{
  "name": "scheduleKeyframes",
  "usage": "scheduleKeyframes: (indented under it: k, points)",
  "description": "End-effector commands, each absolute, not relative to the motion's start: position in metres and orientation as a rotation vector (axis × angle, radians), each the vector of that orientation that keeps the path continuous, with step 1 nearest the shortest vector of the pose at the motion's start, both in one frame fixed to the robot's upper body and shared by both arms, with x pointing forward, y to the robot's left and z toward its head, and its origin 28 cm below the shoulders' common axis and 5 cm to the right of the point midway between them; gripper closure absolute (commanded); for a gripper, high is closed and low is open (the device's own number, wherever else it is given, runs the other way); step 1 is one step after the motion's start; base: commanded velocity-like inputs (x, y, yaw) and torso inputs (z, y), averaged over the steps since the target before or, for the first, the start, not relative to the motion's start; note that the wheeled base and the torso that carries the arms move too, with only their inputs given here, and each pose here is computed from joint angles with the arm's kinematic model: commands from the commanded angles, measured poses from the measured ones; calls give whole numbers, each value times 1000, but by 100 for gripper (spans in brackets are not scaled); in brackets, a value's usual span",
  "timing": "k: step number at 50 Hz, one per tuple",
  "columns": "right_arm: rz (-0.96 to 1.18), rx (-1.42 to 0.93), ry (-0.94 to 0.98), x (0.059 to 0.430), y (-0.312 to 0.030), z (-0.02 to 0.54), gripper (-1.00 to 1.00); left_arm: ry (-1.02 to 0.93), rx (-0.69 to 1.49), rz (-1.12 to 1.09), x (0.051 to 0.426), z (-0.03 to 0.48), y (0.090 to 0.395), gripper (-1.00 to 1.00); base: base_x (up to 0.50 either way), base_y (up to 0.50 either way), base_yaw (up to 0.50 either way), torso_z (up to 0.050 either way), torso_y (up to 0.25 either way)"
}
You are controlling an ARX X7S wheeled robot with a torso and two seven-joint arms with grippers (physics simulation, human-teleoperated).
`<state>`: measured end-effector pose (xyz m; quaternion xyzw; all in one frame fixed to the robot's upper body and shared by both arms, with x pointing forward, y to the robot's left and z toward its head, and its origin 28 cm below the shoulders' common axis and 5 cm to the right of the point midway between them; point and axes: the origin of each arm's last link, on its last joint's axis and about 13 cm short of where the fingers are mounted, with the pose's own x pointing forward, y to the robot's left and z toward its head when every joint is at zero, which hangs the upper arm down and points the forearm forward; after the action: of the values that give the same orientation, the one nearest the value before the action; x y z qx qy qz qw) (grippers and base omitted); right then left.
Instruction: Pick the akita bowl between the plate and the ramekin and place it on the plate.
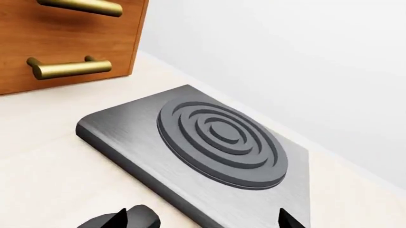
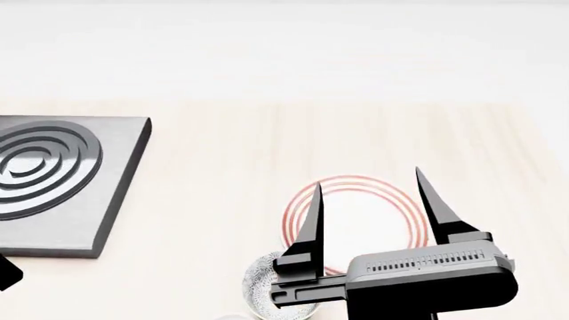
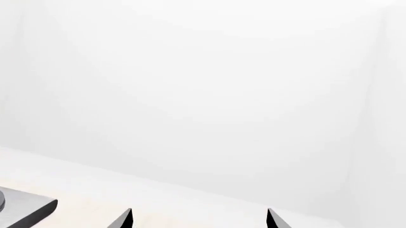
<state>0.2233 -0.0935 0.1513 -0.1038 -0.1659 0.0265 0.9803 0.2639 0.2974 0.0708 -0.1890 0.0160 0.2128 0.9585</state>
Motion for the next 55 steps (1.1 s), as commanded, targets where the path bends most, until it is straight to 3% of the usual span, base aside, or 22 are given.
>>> scheduleKeyframes:
  k: [1, 25, 55]
  points:
    - [53, -210, -336, 223, -93, 151, -100, 32, -383, 432, 264, 70, 298, -100, 0, 0, 0, 0, 0]
    - [54, -173, -232, 235, -93, 134, -100, 31, -383, 432, 264, 71, 297, -100, 248, 0, 0, 0, 0]
    - [59, -54, -74, 243, -86, 129, -100, 37, -387, 439, 265, 69, 298, -100, 23, 0, 0, 0, 0]
